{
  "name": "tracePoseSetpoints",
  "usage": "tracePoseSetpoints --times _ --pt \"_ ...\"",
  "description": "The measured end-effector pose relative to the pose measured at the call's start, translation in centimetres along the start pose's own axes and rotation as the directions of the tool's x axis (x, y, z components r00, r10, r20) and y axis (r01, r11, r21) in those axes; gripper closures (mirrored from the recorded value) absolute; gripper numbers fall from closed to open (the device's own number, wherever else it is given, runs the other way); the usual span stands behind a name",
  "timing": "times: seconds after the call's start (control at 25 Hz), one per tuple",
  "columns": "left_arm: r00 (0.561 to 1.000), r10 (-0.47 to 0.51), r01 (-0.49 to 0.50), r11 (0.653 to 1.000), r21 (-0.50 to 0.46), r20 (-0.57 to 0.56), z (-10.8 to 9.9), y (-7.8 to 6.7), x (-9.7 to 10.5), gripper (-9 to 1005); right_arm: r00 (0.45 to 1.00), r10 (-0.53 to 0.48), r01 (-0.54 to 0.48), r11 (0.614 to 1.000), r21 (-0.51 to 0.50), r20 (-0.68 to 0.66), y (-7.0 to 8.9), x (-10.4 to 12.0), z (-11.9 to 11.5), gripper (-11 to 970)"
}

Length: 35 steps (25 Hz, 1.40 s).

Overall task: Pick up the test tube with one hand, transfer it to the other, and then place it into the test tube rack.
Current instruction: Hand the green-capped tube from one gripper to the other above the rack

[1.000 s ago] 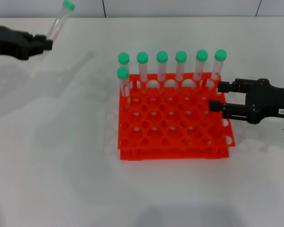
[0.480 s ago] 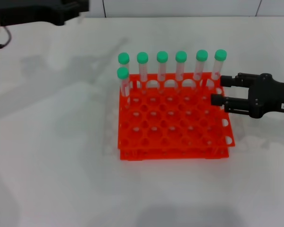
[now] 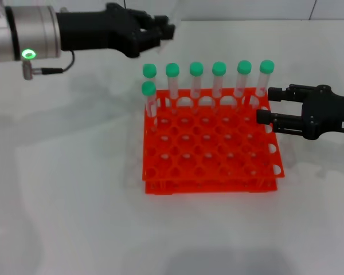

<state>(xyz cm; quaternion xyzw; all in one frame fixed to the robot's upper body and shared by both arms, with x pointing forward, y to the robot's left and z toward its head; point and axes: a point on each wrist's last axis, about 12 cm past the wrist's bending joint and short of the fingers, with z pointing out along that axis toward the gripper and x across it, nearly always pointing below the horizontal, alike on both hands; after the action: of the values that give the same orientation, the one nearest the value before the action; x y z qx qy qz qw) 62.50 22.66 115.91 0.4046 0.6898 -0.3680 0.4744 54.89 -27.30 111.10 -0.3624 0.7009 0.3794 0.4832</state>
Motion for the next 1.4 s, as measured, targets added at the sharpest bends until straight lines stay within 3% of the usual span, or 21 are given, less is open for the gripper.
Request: tracePoseSetpoints --times 0.28,0.72,1.08,1.4 --pt "0.998 0.019 -0.022 0.998 0.059 0.057 -0.3 -1.1 0.9 806 1.000 -0.002 0.002 1.000 0.002 0.001 0.0 -0.1 0.0 313" --pt "0.998 0.019 -0.024 0.998 0.064 0.067 -0.7 -1.2 1.9 806 1.000 -0.002 0.002 1.000 0.019 0.010 -0.3 -0.2 -0.3 313" --pt "0.997 0.023 -0.028 0.997 0.066 0.071 0.8 -1.2 1.5 806 1.000 -0.004 0.003 1.000 0.029 0.020 -0.5 -0.4 -0.6 313" --pt "0.998 0.028 -0.033 0.993 0.117 0.051 2.3 -2.0 1.8 806 1.000 -0.013 0.012 0.999 0.032 0.025 -0.6 -0.7 -0.7 314"
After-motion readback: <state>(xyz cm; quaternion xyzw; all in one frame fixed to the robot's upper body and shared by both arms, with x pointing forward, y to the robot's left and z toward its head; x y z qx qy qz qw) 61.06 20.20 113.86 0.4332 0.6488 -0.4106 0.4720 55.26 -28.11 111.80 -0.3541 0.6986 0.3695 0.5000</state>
